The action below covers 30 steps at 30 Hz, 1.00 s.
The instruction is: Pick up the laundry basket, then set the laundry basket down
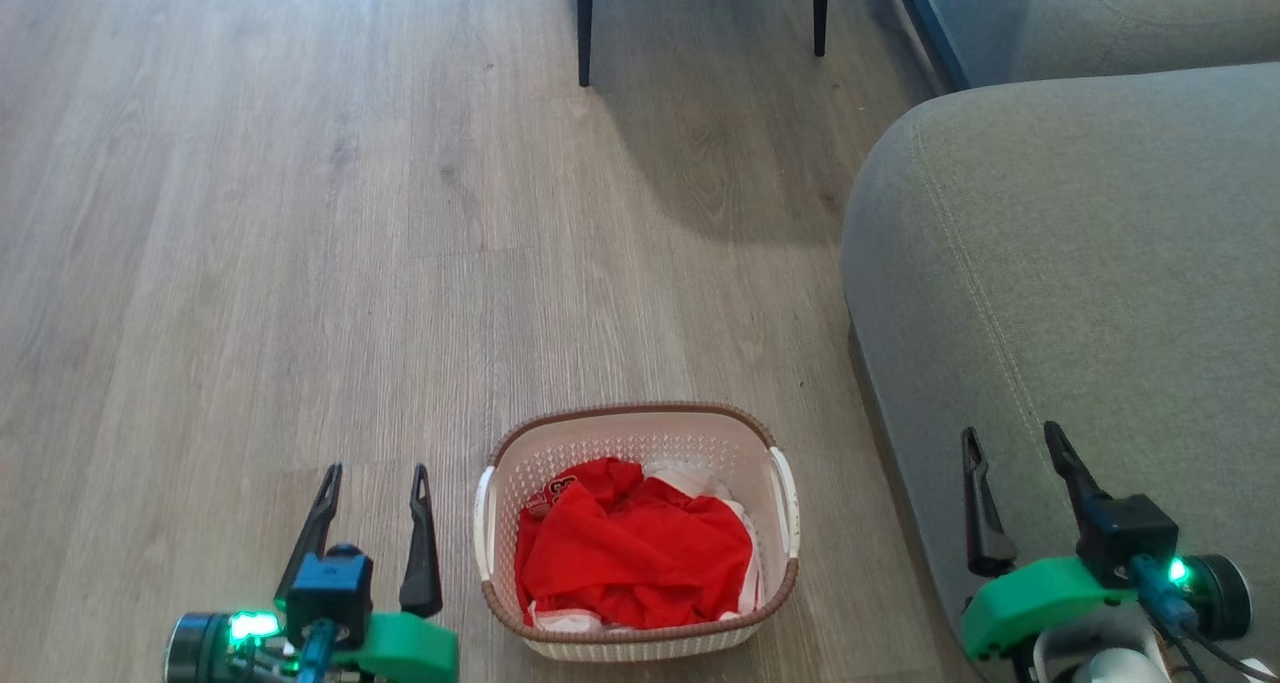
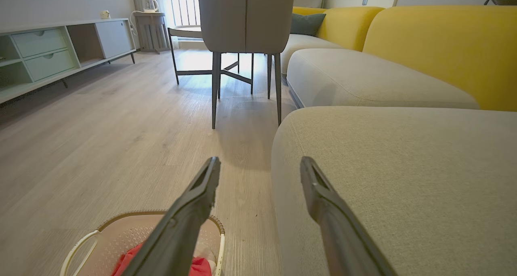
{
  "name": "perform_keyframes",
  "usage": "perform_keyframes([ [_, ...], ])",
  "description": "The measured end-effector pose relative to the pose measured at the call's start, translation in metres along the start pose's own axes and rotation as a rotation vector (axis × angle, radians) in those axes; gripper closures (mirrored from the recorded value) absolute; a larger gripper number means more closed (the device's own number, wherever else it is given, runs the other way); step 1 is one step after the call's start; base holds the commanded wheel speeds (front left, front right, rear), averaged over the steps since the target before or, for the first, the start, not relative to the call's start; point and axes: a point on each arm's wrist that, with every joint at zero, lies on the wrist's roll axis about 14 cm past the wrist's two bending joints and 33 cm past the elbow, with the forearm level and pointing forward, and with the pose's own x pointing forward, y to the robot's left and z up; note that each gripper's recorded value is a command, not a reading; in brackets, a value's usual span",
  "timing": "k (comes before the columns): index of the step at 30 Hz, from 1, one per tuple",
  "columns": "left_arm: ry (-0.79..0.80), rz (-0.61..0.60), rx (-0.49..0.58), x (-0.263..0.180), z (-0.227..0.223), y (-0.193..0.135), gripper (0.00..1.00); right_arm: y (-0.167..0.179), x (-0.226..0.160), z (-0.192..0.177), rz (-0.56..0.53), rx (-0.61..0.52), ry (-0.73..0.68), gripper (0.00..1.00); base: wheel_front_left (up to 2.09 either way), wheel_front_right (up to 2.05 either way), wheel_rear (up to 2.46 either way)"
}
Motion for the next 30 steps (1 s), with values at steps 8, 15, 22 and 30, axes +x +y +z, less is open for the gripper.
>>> perform_keyframes([
  [8,-0.005,-0.005,0.014,0.001,0.001,-0.001,0.00,0.000,0.000,-0.001,0.002,-0.014,0.004,0.00,0.00,0.00,0.00],
  [15,-0.002,-0.002,0.011,0.001,0.000,-0.001,0.00,0.000,0.000,-0.002,0.002,-0.013,0.007,0.00,0.00,0.00,0.00],
  [22,0.002,-0.003,0.013,0.002,-0.002,-0.001,0.00,0.000,0.001,-0.004,0.002,-0.013,0.013,0.00,0.00,0.00,0.00],
  [30,0.026,0.002,0.004,0.004,-0.009,0.001,0.00,0.000,0.002,-0.013,0.003,-0.009,0.041,0.00,0.00,0.00,0.00],
])
